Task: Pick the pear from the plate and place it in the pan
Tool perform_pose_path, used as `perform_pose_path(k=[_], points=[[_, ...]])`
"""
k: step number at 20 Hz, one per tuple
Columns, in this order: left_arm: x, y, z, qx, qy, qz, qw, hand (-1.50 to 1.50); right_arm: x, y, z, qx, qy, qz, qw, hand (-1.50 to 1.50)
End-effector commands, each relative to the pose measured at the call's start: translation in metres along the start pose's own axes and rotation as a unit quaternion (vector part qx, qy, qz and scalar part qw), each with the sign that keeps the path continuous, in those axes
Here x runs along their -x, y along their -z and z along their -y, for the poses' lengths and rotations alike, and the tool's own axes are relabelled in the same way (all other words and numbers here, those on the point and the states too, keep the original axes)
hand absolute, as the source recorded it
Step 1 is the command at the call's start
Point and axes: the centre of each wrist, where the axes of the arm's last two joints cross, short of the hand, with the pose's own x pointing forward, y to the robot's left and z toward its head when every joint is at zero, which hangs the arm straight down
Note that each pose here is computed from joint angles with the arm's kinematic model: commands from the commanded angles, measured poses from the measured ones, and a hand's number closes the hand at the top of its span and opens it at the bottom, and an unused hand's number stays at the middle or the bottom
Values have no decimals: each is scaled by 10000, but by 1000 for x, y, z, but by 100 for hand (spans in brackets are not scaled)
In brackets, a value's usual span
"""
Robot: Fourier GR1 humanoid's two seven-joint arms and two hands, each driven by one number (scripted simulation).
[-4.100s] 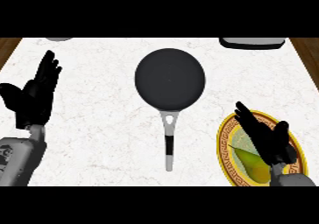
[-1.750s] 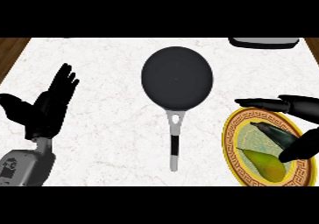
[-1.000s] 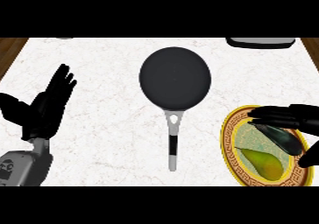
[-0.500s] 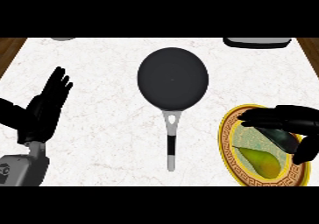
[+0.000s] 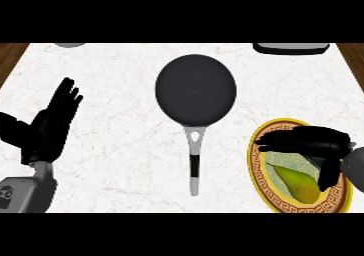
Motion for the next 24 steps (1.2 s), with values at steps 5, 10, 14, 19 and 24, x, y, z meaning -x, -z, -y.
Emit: perform_pose_path(k=[5, 10, 14, 19, 24], points=[[-5, -11, 2, 73, 60, 13, 10000, 0, 18, 19, -24, -309, 455, 524, 9971, -150], [-1, -2, 13, -29, -46, -44, 10000, 0, 16, 25, -14, -252, 659, 629, 9955, -150], [-17, -4, 19, 2, -34, -31, 10000, 0, 11, 38, -31, -503, 643, 581, 9950, -150], [-1, -4, 6, -19, -39, -31, 10000, 0, 1, 57, -58, -375, 512, 1117, 9917, 150], [-14, 0, -1, -13, 32, 8, 10000, 0, -1, 64, -68, -135, 593, 1214, 9907, 150]])
